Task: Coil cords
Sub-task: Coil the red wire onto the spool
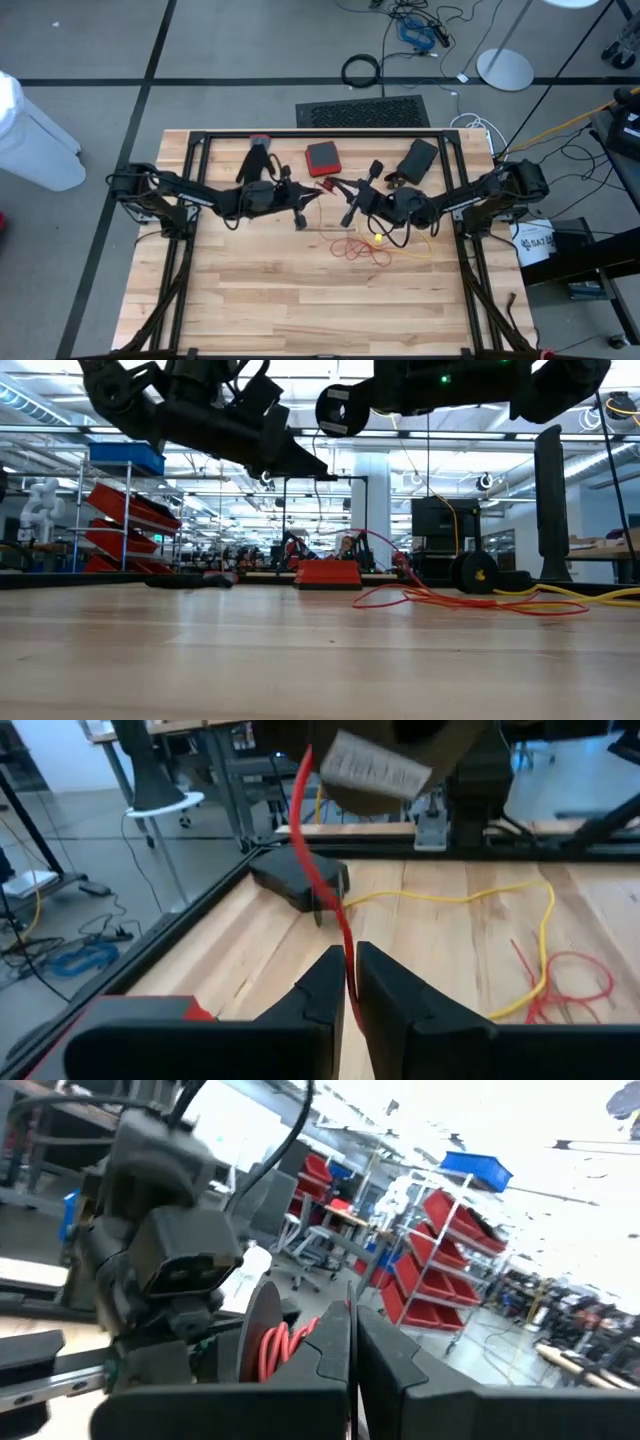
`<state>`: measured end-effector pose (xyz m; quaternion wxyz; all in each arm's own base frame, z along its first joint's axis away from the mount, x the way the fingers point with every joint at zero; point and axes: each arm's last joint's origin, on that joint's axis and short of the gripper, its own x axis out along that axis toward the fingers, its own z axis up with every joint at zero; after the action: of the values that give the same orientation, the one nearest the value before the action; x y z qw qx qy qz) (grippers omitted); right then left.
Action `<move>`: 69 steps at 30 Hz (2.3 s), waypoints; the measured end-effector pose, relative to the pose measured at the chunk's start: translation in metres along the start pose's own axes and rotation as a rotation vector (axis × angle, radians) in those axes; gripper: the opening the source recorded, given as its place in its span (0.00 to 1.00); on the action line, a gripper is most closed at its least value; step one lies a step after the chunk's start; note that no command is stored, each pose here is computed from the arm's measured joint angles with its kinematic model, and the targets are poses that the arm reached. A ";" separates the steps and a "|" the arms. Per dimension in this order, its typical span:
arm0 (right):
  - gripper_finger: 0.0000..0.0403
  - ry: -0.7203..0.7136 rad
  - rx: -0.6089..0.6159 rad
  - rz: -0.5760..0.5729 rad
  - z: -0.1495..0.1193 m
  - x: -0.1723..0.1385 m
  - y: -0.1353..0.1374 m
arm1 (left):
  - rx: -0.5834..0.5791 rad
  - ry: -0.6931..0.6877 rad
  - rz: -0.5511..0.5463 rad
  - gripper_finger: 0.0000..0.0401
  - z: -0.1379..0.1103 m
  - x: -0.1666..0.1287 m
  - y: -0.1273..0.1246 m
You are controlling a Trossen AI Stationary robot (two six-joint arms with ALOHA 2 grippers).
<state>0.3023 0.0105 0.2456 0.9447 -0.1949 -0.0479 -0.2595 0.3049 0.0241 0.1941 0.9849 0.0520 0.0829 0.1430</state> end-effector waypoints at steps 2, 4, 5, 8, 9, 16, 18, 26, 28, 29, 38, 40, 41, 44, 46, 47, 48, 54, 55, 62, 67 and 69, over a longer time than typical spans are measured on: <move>0.00 -0.011 -0.008 -0.015 0.002 0.000 -0.001 | -0.031 -0.013 0.002 0.09 -0.003 0.001 0.000; 0.00 -0.025 -0.010 -0.019 0.004 -0.001 -0.001 | -0.046 -0.002 0.000 0.09 -0.011 0.003 -0.002; 0.00 -0.031 -0.011 -0.021 0.004 -0.001 -0.001 | -0.057 -0.004 -0.002 0.09 -0.014 0.005 -0.004; 0.00 -0.037 -0.013 -0.020 0.005 -0.002 0.000 | -0.060 -0.010 -0.014 0.09 -0.024 0.011 -0.010; 0.00 -0.037 -0.018 -0.018 0.006 -0.002 0.000 | -0.062 -0.021 -0.019 0.09 -0.027 0.013 -0.013; 0.00 -0.033 -0.038 -0.022 0.007 -0.004 0.002 | -0.091 -0.040 -0.028 0.09 -0.040 0.019 -0.021; 0.00 -0.032 -0.043 -0.027 0.007 -0.004 0.002 | -0.099 -0.031 -0.024 0.09 -0.044 0.020 -0.021; 0.00 -0.035 -0.041 -0.030 0.007 -0.004 0.002 | -0.123 -0.033 0.003 0.09 -0.058 0.025 -0.027; 0.00 -0.033 -0.042 -0.029 0.007 -0.004 0.002 | -0.116 -0.042 0.009 0.09 -0.061 0.025 -0.030; 0.00 -0.032 -0.042 -0.030 0.007 -0.004 0.002 | -0.116 -0.045 0.016 0.09 -0.062 0.026 -0.031; 0.00 -0.017 -0.048 -0.048 0.006 -0.004 0.002 | -0.125 -0.068 0.040 0.09 -0.077 0.029 -0.036; 0.00 -0.012 -0.052 -0.047 0.006 -0.004 0.002 | -0.126 -0.070 0.042 0.07 -0.079 0.030 -0.036; 0.00 -0.012 -0.052 -0.047 0.006 -0.004 0.002 | -0.128 -0.069 0.040 0.06 -0.080 0.030 -0.037; 0.00 -0.008 -0.053 -0.045 0.005 -0.004 0.002 | -0.147 -0.068 0.034 0.02 -0.081 0.029 -0.039; 0.00 -0.008 -0.047 -0.043 0.005 -0.004 0.002 | -0.148 -0.067 0.029 0.02 -0.081 0.029 -0.040; 0.00 -0.008 -0.036 -0.043 0.005 -0.004 0.002 | -0.148 -0.067 0.028 0.02 -0.081 0.029 -0.040; 0.00 -0.008 -0.023 -0.043 0.005 -0.004 0.002 | -0.148 -0.067 0.028 0.01 -0.081 0.029 -0.040; 0.00 -0.008 0.033 -0.044 0.005 -0.003 0.001 | -0.143 -0.050 0.028 0.01 -0.078 0.036 -0.042; 0.00 -0.006 0.041 -0.046 0.004 -0.003 0.001 | -0.140 -0.040 0.028 0.01 -0.077 0.037 -0.043; 0.00 0.044 0.075 -0.096 -0.003 0.001 -0.004 | -0.136 0.038 0.025 0.00 -0.070 0.055 -0.049; 0.00 0.075 0.077 -0.113 -0.010 0.005 -0.006 | -0.127 0.043 0.022 0.00 -0.062 0.063 -0.052; 0.00 0.085 0.073 -0.116 -0.013 0.006 -0.006 | -0.125 0.041 0.021 0.00 -0.059 0.065 -0.053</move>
<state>0.3045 -0.0027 0.2367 0.9358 -0.1462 -0.0285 -0.3196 0.3704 -0.0027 0.1194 0.9827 -0.0117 0.0935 0.1595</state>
